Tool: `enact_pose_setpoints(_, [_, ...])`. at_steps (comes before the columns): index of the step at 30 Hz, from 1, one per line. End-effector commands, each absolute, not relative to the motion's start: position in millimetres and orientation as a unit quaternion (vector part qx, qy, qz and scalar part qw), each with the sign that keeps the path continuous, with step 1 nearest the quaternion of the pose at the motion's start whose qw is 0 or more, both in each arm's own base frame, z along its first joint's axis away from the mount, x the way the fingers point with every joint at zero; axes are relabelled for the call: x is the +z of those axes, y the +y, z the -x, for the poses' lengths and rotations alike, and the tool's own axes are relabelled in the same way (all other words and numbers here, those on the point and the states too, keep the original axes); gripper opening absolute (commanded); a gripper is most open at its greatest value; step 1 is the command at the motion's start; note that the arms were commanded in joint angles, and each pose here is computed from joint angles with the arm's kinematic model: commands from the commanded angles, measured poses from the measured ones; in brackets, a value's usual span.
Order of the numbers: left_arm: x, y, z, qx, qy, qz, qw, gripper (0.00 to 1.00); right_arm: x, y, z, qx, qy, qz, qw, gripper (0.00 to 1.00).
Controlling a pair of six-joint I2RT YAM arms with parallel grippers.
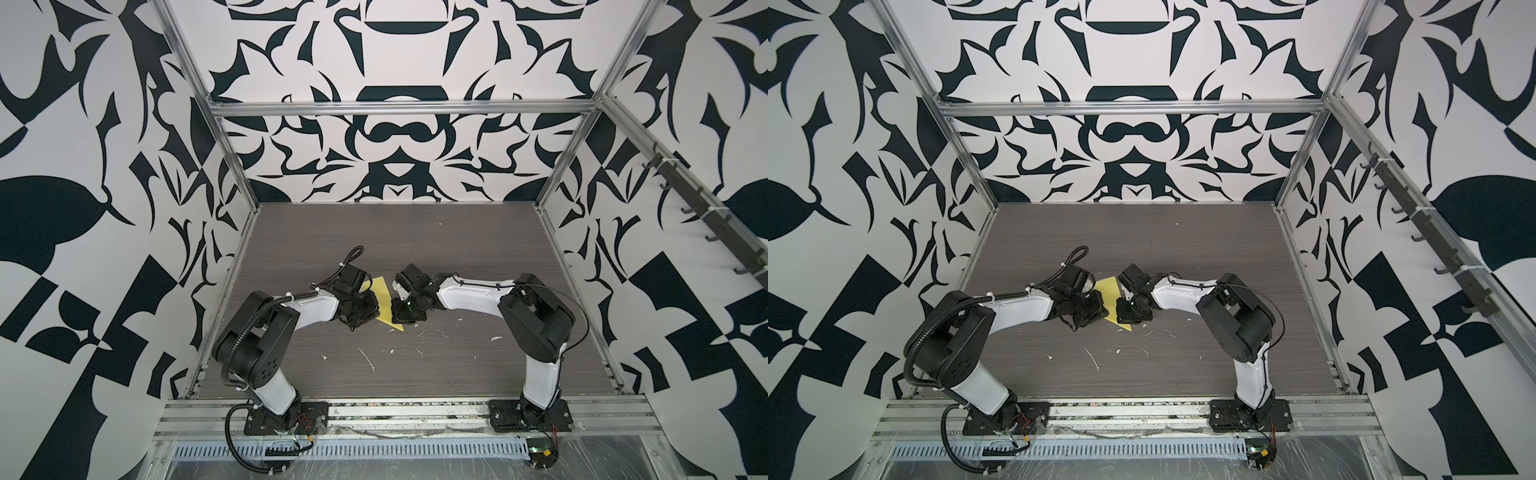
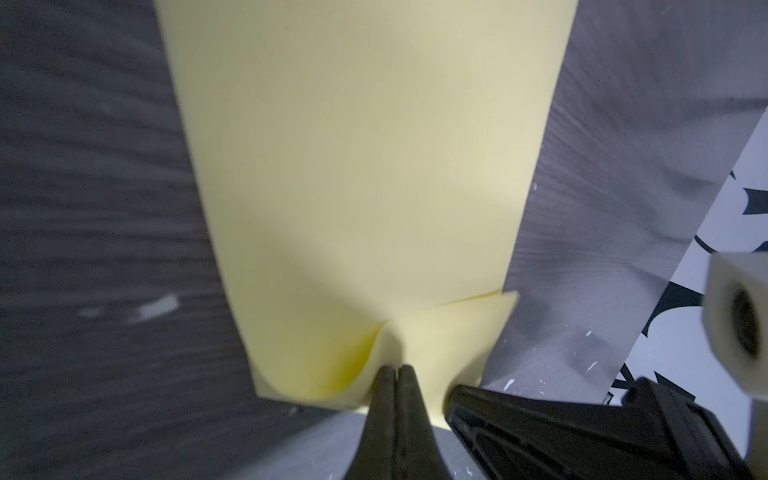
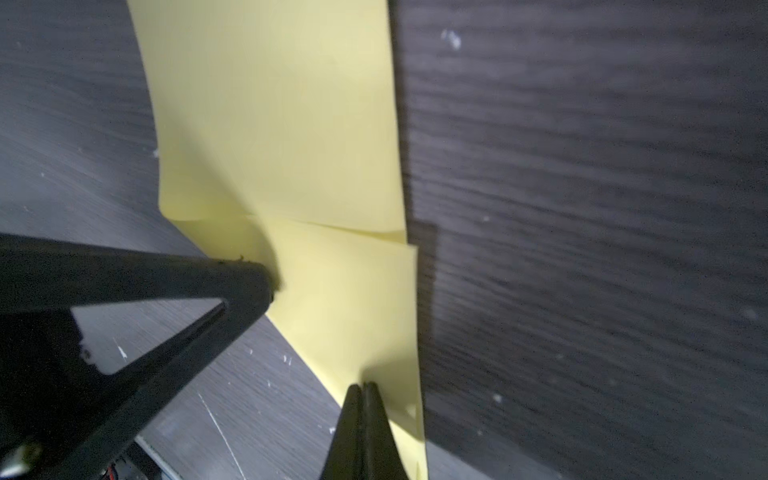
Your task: Fold a paper plane with a square sheet of paper (pick it up from the middle)
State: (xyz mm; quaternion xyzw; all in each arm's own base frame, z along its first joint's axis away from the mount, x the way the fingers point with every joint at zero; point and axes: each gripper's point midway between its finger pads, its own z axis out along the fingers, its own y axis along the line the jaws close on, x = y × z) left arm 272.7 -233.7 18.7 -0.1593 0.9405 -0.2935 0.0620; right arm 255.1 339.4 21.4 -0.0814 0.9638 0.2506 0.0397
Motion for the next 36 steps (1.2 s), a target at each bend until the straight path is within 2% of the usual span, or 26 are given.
enact_pose_setpoints(1, [-7.9, -211.3, -261.8, -0.229, 0.955, 0.184, 0.045, 0.0, 26.4, 333.8, -249.9, 0.243, 0.966, 0.082, 0.027, 0.02])
enact_pose_setpoints(13, [-9.8, -208.5, -260.4, -0.223, 0.956, 0.188, 0.044, 0.0, 18.8, 289.6, -216.7, 0.194, 0.977, 0.093, 0.003, 0.02])
enact_pose_setpoints(21, [-7.0, -208.6, -261.4, -0.225, 0.955, 0.186, 0.049, 0.0, 67.2, 328.5, -236.1, 0.246, 0.96, 0.111, 0.068, 0.02])
enact_pose_setpoints(28, [-7.0, -209.8, -261.9, -0.227, 0.955, 0.186, 0.048, 0.0, 53.8, 358.0, -251.8, 0.26, 0.961, 0.082, 0.05, 0.0])
enact_pose_setpoints(36, [-6.6, -209.5, -262.2, -0.227, 0.955, 0.186, 0.049, 0.0, 38.6, 353.9, -260.0, 0.23, 0.971, 0.047, 0.049, 0.0])
